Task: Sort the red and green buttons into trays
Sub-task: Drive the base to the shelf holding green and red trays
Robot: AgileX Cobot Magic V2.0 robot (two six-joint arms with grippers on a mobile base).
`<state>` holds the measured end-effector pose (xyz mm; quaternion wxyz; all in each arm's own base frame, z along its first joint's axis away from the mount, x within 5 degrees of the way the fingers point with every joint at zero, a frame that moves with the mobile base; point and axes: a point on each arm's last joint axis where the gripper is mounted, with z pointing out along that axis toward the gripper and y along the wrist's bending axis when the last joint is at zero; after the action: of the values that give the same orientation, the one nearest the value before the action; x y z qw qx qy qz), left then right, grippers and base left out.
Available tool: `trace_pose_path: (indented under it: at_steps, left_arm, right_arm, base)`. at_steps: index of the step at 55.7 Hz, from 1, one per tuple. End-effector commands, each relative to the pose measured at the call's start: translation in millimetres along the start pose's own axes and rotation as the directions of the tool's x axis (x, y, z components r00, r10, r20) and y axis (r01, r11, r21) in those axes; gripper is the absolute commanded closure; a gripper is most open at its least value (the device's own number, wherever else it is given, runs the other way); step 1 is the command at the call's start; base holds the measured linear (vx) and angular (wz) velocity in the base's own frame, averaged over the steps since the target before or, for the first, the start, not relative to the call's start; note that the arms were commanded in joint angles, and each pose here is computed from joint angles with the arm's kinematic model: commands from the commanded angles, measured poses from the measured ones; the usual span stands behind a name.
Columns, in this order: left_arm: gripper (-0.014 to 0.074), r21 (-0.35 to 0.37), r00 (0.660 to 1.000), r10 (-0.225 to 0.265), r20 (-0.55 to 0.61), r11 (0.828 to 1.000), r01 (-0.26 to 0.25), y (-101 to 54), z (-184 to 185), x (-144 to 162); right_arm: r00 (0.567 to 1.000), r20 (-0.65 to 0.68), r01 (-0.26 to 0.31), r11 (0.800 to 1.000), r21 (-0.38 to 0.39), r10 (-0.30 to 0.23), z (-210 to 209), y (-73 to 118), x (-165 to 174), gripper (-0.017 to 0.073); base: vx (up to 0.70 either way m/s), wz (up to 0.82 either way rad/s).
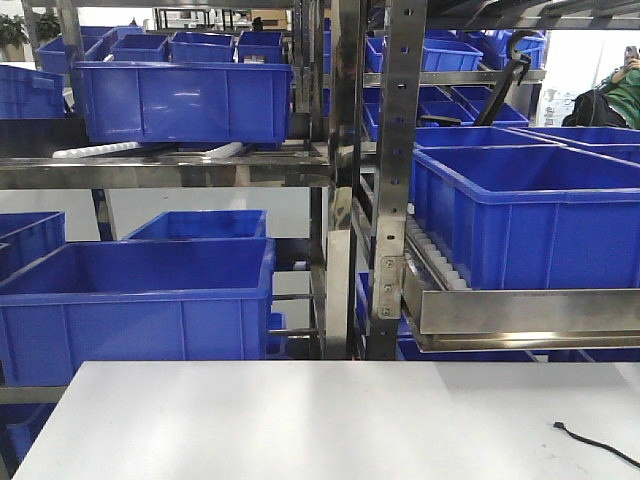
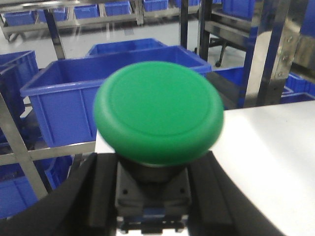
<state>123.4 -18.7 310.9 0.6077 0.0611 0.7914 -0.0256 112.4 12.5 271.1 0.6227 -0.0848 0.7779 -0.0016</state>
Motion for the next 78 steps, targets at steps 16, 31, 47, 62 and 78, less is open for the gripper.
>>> trace_pose_path:
  at_steps: [16, 31, 47, 62, 78]
  left_arm:
    - [0.0592, 0.022, 0.996, -0.008, 0.084, 1.000, 0.006, -1.7, -4.3, -14.3]
    - [0.0592, 0.022, 0.996, -0.008, 0.084, 1.000, 0.006, -1.7, -4.3, -14.3]
    - [0.0592, 0.022, 0.996, -0.008, 0.084, 1.000, 0.006, -1.7, -4.3, -14.3]
    - [0.0592, 0.022, 0.996, -0.008, 0.084, 1.000, 0.006, -1.7, -4.3, -14.3]
    - [0.0592, 0.022, 0.996, -0.008, 0.084, 1.000, 0.006, -1.7, -4.3, -14.3]
  right_arm:
    - [0.994, 0.111, 0.014, 1.000, 0.000, -0.014, -2.1, -0.7, -17.6, 0.0568]
    - [0.994, 0.111, 0.014, 1.000, 0.000, -0.014, -2.1, -0.7, -17.6, 0.0568]
    - [0.994, 0.111, 0.014, 1.000, 0.000, -0.014, -2.1, -0.7, -17.6, 0.0568]
    - [0.994, 0.111, 0.013, 1.000, 0.000, -0.013, -2.1, -0.7, -17.6, 0.0568]
    - [0.994, 0.111, 0.013, 1.000, 0.000, -0.013, -2.1, -0.7, -17.6, 0.0568]
  base:
    - [0.00, 0.00]
    - [0.00, 0.00]
    - [0.00, 0.02]
    - [0.01, 0.23]
    - [-0.01, 0.39]
